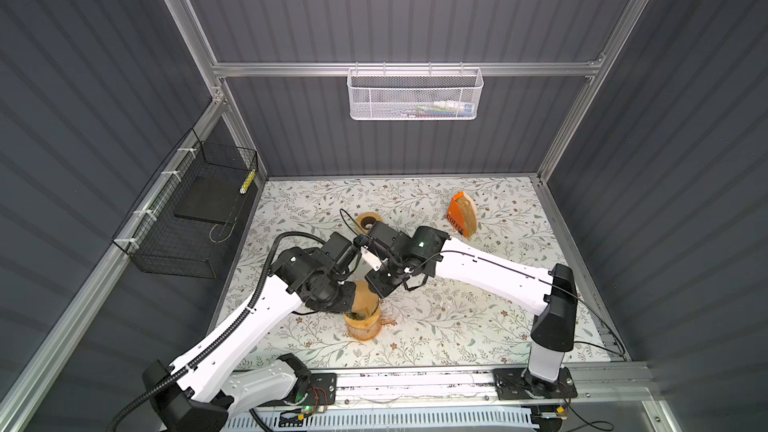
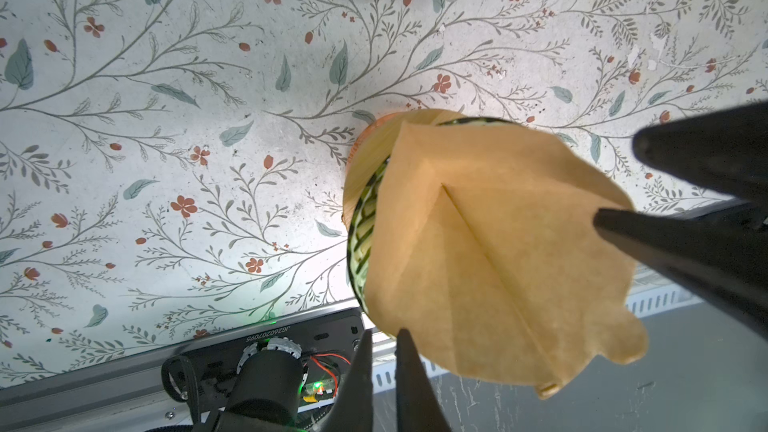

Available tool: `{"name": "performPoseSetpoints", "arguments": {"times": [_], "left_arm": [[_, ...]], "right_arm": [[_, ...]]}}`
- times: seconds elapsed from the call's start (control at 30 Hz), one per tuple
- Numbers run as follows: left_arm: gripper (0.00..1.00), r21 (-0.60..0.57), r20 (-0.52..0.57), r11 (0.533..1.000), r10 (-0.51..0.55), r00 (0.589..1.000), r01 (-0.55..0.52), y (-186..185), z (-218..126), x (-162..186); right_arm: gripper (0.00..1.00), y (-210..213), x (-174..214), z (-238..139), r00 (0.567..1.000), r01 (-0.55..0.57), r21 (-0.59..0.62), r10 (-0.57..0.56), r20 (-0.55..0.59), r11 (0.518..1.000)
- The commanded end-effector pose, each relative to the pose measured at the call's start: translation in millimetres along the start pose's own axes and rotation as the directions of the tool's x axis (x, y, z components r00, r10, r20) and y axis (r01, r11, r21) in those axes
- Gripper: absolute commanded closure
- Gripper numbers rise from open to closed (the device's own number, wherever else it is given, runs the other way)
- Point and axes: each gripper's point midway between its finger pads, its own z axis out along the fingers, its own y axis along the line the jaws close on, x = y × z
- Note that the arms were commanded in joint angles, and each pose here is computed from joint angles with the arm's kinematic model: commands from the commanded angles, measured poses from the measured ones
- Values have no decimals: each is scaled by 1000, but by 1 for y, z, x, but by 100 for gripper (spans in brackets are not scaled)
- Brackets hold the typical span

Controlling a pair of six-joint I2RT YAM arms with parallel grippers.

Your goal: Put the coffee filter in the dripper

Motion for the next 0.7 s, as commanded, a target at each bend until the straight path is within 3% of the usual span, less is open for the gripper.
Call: {"name": "performPoseSetpoints", "arguments": {"times": [0.0, 0.3, 0.67], "left_arm": [[86, -6, -5, 1000, 8, 1000, -8, 1, -1, 3], [86, -7, -9, 1000, 8, 1000, -8, 1, 0, 4], [86, -20, -19, 1000, 8, 1000, -8, 5, 4, 8]], "right_arm": [[76, -1, 7, -3, 1000, -1, 10, 1, -9, 1000], [88, 1, 9, 2, 1000, -5, -3, 5, -18, 1000], [92, 4, 8, 8, 1000, -10, -22, 10, -25, 1000]]}}
